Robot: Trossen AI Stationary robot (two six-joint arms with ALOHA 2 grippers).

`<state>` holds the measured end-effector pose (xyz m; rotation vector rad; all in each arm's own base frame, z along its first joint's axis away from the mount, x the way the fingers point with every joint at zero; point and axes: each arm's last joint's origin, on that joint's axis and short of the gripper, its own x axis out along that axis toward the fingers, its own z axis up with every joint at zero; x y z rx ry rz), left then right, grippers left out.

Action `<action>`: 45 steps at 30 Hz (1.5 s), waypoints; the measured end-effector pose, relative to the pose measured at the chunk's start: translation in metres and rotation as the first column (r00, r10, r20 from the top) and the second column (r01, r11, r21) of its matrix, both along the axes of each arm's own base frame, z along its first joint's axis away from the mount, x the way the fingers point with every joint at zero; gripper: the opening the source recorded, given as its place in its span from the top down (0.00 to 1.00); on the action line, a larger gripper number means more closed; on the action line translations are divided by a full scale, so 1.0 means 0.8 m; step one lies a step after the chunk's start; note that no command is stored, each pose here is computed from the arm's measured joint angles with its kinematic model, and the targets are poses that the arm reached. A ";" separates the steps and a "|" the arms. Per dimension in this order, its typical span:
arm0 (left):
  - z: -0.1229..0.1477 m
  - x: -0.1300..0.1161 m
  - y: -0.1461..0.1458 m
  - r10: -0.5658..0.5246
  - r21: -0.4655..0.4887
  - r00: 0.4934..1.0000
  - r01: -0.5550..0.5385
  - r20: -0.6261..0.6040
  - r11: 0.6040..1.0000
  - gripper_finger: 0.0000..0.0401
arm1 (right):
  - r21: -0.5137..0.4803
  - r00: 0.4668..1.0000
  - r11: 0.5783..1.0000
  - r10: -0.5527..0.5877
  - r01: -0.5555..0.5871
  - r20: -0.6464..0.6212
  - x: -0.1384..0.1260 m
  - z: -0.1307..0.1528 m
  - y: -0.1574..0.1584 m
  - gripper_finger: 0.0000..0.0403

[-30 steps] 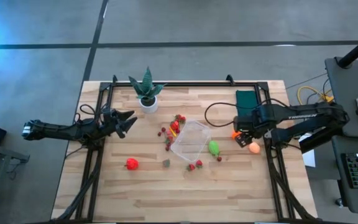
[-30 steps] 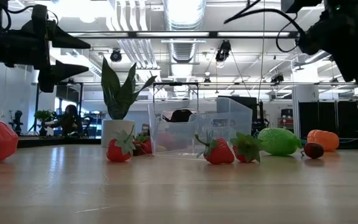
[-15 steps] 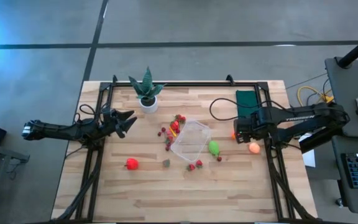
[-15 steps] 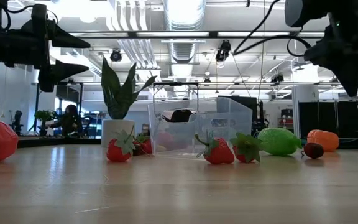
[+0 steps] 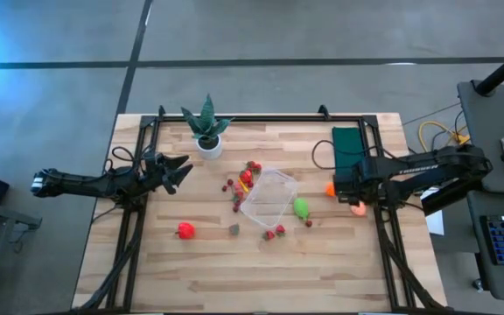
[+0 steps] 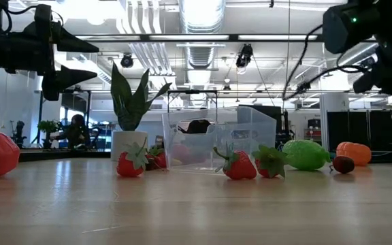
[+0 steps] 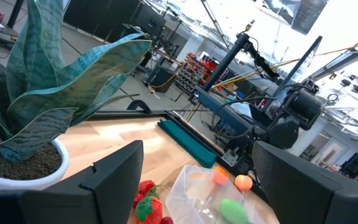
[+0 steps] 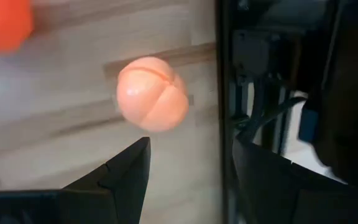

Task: Pick and placing Produce into tupperware
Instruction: Put the pink peach into the container

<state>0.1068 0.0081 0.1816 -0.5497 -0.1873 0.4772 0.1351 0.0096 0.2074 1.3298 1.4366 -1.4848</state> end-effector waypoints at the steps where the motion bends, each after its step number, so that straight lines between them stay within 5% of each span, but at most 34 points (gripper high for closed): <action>1: 0.000 0.000 0.000 0.000 0.000 1.000 0.000 0.000 1.000 0.28 | -0.009 0.999 0.999 -0.037 0.037 -0.011 -0.001 -0.001 0.000 0.45; 13: 0.000 0.000 0.000 0.000 0.001 1.000 0.000 -0.002 1.000 0.28 | -0.259 0.991 0.957 -0.129 0.129 0.017 0.000 -0.002 0.000 0.45; 23: -0.001 0.000 0.000 -0.003 0.011 1.000 0.003 -0.010 1.000 0.28 | -0.281 0.987 0.946 -0.158 0.162 0.036 0.006 -0.008 0.014 0.34; 33: 0.000 0.000 0.000 0.007 0.052 1.000 -0.005 -0.030 0.999 0.28 | -0.099 0.993 0.993 -0.068 0.059 -0.093 0.020 -0.029 0.024 0.28; 45: 0.000 0.000 0.000 0.008 0.051 1.000 -0.007 -0.029 0.999 0.28 | -0.254 0.979 0.946 -0.205 0.202 0.016 0.030 -0.040 0.021 0.29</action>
